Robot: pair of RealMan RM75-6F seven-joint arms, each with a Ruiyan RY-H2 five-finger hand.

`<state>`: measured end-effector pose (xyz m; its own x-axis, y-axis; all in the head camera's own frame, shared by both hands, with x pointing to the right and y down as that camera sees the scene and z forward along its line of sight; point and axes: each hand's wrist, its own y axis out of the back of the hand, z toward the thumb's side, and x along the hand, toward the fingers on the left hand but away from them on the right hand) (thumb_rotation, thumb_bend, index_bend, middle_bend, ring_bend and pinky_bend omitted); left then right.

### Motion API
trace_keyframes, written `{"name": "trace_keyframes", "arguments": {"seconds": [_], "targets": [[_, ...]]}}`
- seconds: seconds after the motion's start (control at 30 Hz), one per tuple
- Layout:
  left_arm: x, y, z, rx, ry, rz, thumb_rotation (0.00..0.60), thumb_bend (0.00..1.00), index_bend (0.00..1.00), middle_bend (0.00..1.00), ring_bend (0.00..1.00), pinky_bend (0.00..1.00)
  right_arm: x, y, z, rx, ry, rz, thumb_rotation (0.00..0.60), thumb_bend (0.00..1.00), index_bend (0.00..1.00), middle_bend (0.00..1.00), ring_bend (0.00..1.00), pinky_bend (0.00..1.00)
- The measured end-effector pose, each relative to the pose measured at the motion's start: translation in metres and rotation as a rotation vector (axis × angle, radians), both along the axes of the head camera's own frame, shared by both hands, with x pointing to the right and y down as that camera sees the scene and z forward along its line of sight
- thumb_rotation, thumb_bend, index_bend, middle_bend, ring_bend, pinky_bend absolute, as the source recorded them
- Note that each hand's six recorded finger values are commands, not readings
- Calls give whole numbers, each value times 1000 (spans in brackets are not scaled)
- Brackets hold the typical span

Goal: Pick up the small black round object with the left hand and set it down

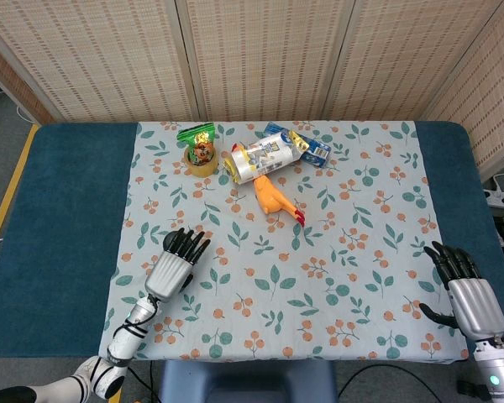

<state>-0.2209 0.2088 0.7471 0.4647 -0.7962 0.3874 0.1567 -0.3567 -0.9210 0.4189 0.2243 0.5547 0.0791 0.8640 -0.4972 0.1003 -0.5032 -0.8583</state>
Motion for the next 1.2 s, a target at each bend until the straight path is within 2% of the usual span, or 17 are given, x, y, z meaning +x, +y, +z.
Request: {"name": "trace_keyframes", "arguments": {"seconds": [0.2, 0.63, 1.2], "targets": [[-1, -1, 5, -34, -15, -21, 600, 278, 0, 0, 0, 49, 2, -1, 0, 3, 3, 3, 600, 86, 0, 0, 0, 0], [-14, -1, -4, -17, -16, -65, 600, 280, 0, 0, 0, 90, 0, 0, 1, -4, 2, -1, 600, 86, 0, 0, 0, 0], [-21, -7, 14, -60, -69, -72, 600, 288, 0, 0, 0, 120, -2, 1, 3, -18, -2, -4, 600, 86, 0, 0, 0, 0]]}}
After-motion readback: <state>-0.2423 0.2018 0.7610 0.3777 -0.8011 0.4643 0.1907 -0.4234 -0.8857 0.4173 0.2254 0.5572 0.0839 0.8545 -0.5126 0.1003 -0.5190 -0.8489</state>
